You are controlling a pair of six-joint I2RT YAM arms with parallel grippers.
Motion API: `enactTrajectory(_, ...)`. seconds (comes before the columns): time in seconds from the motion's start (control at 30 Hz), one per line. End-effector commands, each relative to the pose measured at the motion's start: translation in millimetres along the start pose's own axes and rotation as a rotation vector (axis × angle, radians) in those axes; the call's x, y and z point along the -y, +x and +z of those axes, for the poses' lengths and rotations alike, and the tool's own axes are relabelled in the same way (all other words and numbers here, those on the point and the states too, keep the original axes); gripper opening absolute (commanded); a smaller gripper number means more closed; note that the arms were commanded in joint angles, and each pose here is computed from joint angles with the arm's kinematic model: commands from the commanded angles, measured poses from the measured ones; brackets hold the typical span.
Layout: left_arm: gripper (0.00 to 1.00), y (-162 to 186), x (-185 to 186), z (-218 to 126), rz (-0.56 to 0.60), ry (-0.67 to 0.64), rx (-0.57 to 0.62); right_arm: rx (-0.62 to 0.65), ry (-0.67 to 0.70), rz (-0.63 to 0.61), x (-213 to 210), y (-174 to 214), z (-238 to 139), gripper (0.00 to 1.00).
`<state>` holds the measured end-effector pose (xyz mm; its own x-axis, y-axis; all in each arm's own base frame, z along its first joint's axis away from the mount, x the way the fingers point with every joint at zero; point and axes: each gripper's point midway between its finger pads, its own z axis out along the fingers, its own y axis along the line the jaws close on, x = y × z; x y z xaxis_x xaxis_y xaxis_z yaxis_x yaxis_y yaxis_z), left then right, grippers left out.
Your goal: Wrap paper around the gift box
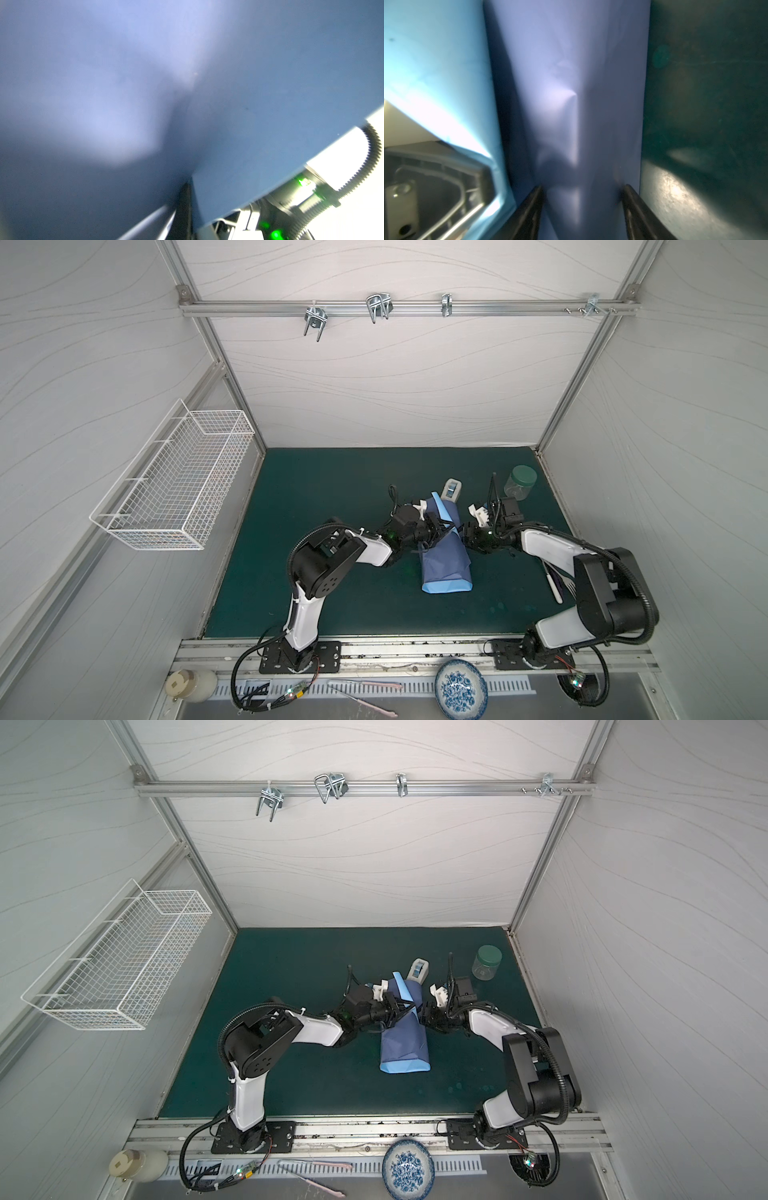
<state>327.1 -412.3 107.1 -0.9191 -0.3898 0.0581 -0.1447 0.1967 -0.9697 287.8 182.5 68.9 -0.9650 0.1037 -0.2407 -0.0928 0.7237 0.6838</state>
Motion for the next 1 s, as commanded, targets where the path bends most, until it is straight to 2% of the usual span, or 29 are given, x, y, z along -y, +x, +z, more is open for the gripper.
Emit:
enactTrajectory(0.0,0.00,28.2,-104.1,-6.8,-0.134,-0.259,-0.050,-0.028,0.075,0.014,9.9,9.4,-1.9,0.62)
enactTrajectory(0.1,0.00,27.9,-108.9,-12.3,-0.121,-0.284,-0.041,-0.014,0.074,0.007,6.2,5.5,-6.2,0.63)
enactTrajectory(0.2,0.05,28.8,-111.1,-14.2,-0.114,-0.300,-0.044,-0.004,0.074,0.001,2.9,2.1,-9.3,0.63)
enactTrajectory(0.57,0.31,31.2,-118.3,-19.4,-0.106,-0.335,-0.050,0.041,0.071,-0.015,-8.0,-13.0,-24.2,0.66)
enactTrajectory(0.8,0.37,31.9,-118.8,-20.4,-0.099,-0.342,-0.054,0.145,0.124,-0.003,-11.1,-37.2,-59.9,0.74)
enactTrajectory(0.97,0.40,31.6,-118.4,-19.7,-0.089,-0.349,-0.055,0.251,0.170,0.008,-6.3,-37.8,-90.4,0.80)
